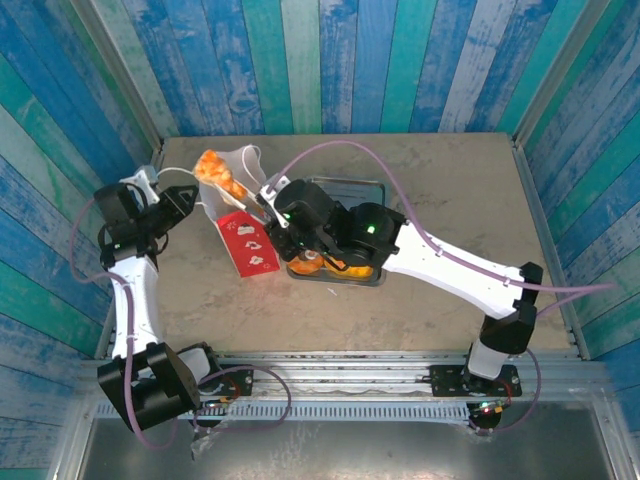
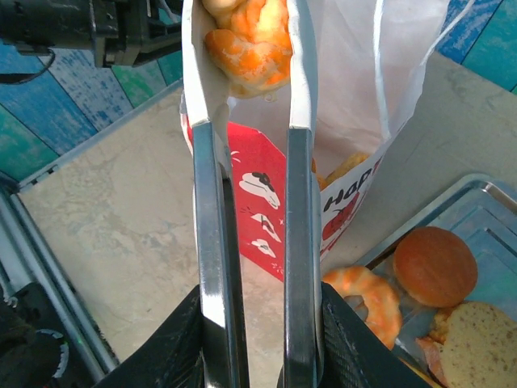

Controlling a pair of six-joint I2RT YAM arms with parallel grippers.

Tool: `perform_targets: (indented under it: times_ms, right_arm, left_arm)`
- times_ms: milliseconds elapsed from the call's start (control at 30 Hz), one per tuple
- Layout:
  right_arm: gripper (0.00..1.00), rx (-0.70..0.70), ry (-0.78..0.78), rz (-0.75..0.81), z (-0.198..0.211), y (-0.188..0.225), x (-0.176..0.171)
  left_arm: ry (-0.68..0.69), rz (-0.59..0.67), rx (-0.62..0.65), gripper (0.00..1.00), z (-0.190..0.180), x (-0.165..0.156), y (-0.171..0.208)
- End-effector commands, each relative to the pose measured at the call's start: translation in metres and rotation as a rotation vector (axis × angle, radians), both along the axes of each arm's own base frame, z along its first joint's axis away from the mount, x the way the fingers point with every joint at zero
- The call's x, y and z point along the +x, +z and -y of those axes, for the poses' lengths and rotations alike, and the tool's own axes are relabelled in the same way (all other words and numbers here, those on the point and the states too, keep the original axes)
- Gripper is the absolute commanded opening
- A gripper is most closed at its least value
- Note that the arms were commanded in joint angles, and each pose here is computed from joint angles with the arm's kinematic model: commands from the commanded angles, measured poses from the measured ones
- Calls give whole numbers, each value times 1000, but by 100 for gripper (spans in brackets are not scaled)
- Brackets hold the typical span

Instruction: Place the fake bread into the paper bag

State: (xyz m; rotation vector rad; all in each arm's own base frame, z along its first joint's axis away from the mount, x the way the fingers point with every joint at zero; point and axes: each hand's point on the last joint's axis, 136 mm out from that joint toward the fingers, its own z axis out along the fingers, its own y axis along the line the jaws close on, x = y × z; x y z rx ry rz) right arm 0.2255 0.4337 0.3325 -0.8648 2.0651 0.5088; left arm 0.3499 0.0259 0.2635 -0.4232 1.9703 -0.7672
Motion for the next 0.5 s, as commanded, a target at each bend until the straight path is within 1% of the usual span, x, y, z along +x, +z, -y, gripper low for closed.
perform_targets:
  times_ms: [0,267,467]
  right_arm:
    - [26,33,-27,40,-7,15,6]
    - [29,-109,-116,111,-6,-7,33]
    - [30,-203,-170,134,-1,-23,54]
  left_arm:
    - [-4,15,29,39,0,1,-2]
    - [-5,19,30,39,0,-1,-3]
    - [-1,18,33,39,0,-2,-2]
